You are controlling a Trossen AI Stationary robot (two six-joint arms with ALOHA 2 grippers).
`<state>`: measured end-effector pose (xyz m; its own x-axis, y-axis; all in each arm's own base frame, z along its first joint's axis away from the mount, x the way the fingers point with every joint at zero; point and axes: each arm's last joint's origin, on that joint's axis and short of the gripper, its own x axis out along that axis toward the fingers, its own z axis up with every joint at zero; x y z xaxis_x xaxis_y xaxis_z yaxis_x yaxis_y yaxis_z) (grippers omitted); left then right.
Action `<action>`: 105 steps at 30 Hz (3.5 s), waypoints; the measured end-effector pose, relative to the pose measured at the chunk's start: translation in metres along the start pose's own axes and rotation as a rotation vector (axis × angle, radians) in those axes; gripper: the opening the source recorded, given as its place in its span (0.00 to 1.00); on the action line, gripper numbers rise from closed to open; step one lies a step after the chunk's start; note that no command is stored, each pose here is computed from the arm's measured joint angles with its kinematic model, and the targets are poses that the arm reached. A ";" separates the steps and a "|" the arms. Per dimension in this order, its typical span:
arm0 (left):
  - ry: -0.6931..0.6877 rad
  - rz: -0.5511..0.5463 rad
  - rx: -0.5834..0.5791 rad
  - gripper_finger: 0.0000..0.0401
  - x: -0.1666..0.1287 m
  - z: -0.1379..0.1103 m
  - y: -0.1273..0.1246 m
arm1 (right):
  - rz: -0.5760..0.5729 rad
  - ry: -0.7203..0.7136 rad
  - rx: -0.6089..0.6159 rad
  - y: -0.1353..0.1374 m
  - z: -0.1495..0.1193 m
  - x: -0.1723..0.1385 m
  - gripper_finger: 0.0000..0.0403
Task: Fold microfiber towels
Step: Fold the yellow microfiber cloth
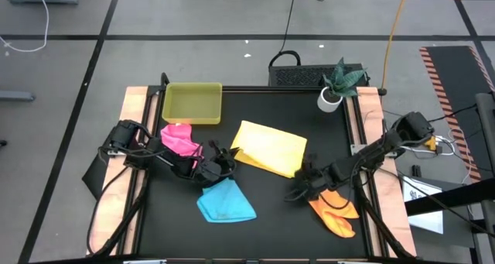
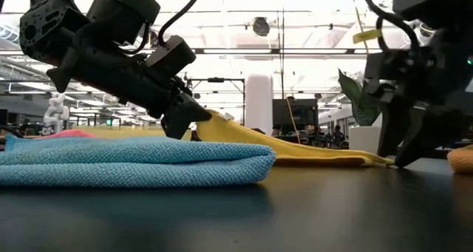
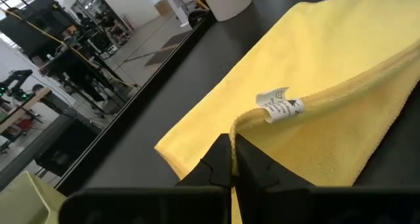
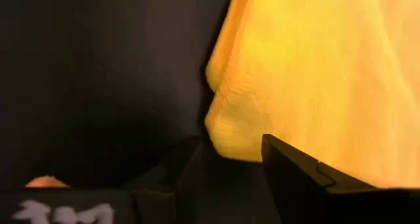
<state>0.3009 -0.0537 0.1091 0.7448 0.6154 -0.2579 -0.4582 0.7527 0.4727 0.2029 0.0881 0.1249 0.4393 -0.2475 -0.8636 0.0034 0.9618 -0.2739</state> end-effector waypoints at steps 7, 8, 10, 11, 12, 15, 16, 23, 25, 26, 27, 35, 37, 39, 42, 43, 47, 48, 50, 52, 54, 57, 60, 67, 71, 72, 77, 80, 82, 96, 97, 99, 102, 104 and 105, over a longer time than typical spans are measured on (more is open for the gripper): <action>0.001 0.000 -0.012 0.03 0.000 0.000 0.000 | -0.024 -0.076 -0.020 0.001 -0.005 0.006 0.30; 0.001 0.000 -0.012 0.02 0.000 0.000 0.000 | -0.029 -0.075 -0.025 0.001 -0.005 0.006 0.28; 0.001 0.000 -0.013 0.01 0.000 0.000 0.000 | -0.050 -0.074 -0.034 0.000 -0.005 0.006 0.24; 0.001 -0.001 -0.013 0.01 0.000 0.000 0.000 | -0.055 -0.072 -0.040 0.000 -0.006 0.006 0.21; 0.000 -0.005 -0.014 0.02 0.000 0.000 0.000 | -0.064 -0.066 -0.046 -0.001 -0.007 0.006 0.18; -0.007 -0.039 -0.016 0.03 -0.002 0.000 -0.002 | -0.092 -0.018 -0.072 -0.005 -0.012 0.003 0.09; -0.013 -0.060 -0.015 0.03 -0.003 0.001 -0.004 | -0.104 0.002 -0.080 -0.008 -0.015 0.001 0.06; -0.091 -0.271 -0.126 0.02 -0.006 0.023 -0.019 | -0.298 -0.021 -0.010 -0.032 -0.024 -0.029 0.02; -0.118 -0.285 -0.112 0.02 -0.007 0.034 -0.023 | -0.303 -0.072 0.033 -0.039 -0.023 -0.038 0.01; -0.133 -0.279 -0.098 0.02 -0.008 0.039 -0.024 | -0.292 -0.099 0.052 -0.041 -0.022 -0.043 0.01; -0.148 -0.262 -0.076 0.01 -0.008 0.044 -0.025 | -0.282 -0.125 0.067 -0.043 -0.021 -0.047 0.01; -0.087 0.113 0.094 0.01 -0.007 0.072 0.009 | -0.308 -0.361 0.174 -0.065 0.000 -0.066 0.00; -0.053 0.185 0.113 0.01 0.000 0.075 0.026 | -0.378 -0.377 0.189 -0.075 0.005 -0.065 0.00; -0.021 0.233 0.129 0.02 0.011 0.075 0.042 | -0.448 -0.370 0.194 -0.086 0.008 -0.063 0.00; 0.041 0.303 0.161 0.01 0.032 0.068 0.066 | -0.562 -0.335 0.210 -0.105 0.011 -0.058 0.00; 0.056 0.318 0.165 0.01 0.038 0.066 0.074 | -0.604 -0.318 0.216 -0.112 0.012 -0.056 0.00; 0.085 0.353 0.131 0.01 0.064 0.055 0.109 | -0.735 -0.272 0.231 -0.139 0.016 -0.049 0.00; 0.083 0.364 0.111 0.01 0.069 0.053 0.118 | -0.761 -0.269 0.240 -0.146 0.017 -0.048 0.00; 0.054 0.379 0.054 0.01 0.077 0.051 0.134 | -0.811 -0.257 0.256 -0.159 0.018 -0.045 0.00; 0.027 0.358 0.011 0.01 0.083 0.048 0.145 | -0.850 -0.251 0.270 -0.169 0.017 -0.040 0.00; 0.014 0.303 -0.020 0.01 0.088 0.044 0.150 | -0.848 -0.247 0.263 -0.175 0.012 -0.033 0.00; 0.034 0.187 -0.032 0.01 0.090 0.038 0.147 | -0.742 -0.259 0.233 -0.172 0.002 -0.019 0.00; 0.089 0.084 0.011 0.01 0.087 0.032 0.135 | -0.613 -0.258 0.211 -0.161 -0.014 -0.005 0.00; 0.165 -0.093 0.122 0.02 0.071 0.028 0.101 | -0.347 -0.240 0.182 -0.127 -0.043 0.015 0.00; 0.175 -0.212 0.155 0.01 0.061 0.028 0.084 | -0.227 -0.239 0.165 -0.111 -0.045 0.016 0.00; 0.179 -0.227 0.164 0.01 0.059 0.028 0.080 | -0.208 -0.244 0.159 -0.107 -0.045 0.016 0.00; 0.181 -0.280 0.201 0.02 0.048 0.030 0.065 | -0.106 -0.272 0.127 -0.091 -0.042 0.013 0.00; 0.185 -0.306 0.216 0.01 0.042 0.030 0.058 | -0.069 -0.246 0.121 -0.083 -0.045 0.012 0.00; 0.190 -0.320 0.213 0.02 0.039 0.030 0.054 | -0.050 -0.203 0.116 -0.078 -0.048 0.011 0.00; 0.203 -0.376 0.238 0.01 0.022 0.031 0.036 | -0.013 -0.098 0.110 -0.071 -0.038 -0.003 0.00; 0.202 -0.378 0.237 0.01 0.021 0.031 0.035 | -0.012 -0.092 0.113 -0.071 -0.036 -0.004 0.00; 0.199 -0.382 0.239 0.02 0.020 0.032 0.033 | -0.008 -0.076 0.118 -0.070 -0.033 -0.008 0.00; 0.192 -0.389 0.244 0.01 0.017 0.032 0.030 | 0.002 -0.042 0.114 -0.067 -0.030 -0.014 0.00; 0.181 -0.393 0.242 0.01 0.015 0.034 0.029 | 0.008 -0.033 0.109 -0.065 -0.028 -0.018 0.00; 0.172 -0.392 0.238 0.01 0.015 0.035 0.028 | 0.012 -0.033 0.104 -0.064 -0.027 -0.020 0.00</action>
<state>0.3160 -0.0317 0.1477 0.7390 0.3408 -0.5811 -0.0203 0.8735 0.4865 0.1700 0.0283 0.1483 0.4694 -0.2339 -0.8515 0.0902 0.9719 -0.2173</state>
